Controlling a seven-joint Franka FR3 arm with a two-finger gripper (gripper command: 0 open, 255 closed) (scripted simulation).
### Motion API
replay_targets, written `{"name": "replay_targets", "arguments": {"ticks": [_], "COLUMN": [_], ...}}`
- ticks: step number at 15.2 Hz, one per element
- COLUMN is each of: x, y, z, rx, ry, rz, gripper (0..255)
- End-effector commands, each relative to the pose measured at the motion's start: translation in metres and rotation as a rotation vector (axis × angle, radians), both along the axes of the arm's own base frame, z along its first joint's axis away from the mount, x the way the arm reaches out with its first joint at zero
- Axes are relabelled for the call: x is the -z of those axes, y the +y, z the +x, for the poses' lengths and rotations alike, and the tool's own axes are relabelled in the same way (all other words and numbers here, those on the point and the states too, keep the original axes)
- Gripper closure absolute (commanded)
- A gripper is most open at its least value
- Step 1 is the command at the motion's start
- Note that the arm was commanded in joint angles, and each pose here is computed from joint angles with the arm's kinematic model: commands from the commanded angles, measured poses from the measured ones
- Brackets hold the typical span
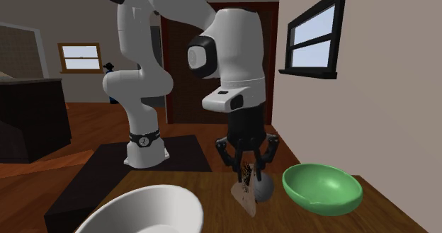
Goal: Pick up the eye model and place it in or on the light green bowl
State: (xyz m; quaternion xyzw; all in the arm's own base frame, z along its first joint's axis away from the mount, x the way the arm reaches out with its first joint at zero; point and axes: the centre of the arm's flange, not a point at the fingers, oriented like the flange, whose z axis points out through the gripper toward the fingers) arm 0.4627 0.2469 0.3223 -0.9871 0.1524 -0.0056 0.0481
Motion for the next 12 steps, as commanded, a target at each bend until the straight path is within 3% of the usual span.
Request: {"name": "replay_targets", "arguments": {"ticks": [1, 12], "x": [-0.012, -0.07], "y": [0.001, 0.001], "z": [0.0, 0.0], "rx": [0.0, 0.0], "ry": [0.0, 0.0], "rz": [0.0, 0.0], "gripper": [255, 255]}}
